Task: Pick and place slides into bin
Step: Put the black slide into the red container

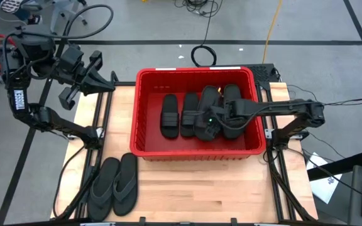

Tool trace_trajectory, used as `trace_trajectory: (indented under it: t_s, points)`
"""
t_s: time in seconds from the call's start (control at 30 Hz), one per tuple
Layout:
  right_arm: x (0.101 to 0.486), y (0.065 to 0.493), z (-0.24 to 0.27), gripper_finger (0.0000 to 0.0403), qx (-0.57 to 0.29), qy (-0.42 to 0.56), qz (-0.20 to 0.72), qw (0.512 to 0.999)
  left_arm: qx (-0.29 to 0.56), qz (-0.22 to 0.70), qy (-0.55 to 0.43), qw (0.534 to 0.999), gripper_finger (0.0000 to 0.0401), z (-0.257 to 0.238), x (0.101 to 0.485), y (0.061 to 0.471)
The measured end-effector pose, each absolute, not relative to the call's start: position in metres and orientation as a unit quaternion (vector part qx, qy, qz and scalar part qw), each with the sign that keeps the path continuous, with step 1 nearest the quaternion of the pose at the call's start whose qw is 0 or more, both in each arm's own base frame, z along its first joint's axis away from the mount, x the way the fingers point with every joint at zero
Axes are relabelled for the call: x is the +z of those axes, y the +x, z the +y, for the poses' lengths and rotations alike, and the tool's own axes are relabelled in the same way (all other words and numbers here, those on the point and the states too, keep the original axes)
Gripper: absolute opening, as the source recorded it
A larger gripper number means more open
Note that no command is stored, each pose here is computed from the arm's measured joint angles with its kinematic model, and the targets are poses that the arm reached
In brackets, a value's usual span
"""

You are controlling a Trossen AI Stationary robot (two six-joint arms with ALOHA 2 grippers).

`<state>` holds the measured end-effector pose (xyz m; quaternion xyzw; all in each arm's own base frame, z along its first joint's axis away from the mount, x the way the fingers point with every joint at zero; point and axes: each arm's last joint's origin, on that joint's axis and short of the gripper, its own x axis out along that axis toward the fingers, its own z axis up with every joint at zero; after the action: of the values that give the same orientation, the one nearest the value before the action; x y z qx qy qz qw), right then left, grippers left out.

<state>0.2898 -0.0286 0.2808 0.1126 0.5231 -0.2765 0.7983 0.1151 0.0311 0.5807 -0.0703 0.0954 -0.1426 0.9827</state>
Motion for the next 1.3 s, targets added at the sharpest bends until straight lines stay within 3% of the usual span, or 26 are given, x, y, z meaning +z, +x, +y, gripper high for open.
trace_trajectory:
  t_s: [0.13,0.33,0.8,1.03,1.3]
  points:
    - [0.299,0.299,-0.028,0.0142,-0.202,0.111,0.465,0.855,-0.143,0.095,-0.065,0.983,0.0008,0.031,0.581,0.115]
    - [0.301,0.321,-0.037,0.0013,-0.137,0.126,0.413,0.892,-0.141,0.093,-0.048,0.984,0.0008,0.032,0.580,0.117]
    - [0.235,0.360,-0.061,0.0001,-0.090,0.125,0.479,0.864,-0.082,0.121,-0.081,0.986,0.0008,0.045,0.574,0.139]
    - [0.216,0.376,-0.065,0.0000,-0.050,0.127,0.469,0.873,-0.077,0.130,-0.086,0.985,0.0008,0.049,0.572,0.147]
    - [0.205,0.349,-0.084,0.0000,-0.055,0.147,0.576,0.802,-0.076,0.136,-0.086,0.984,0.0008,0.051,0.570,0.153]
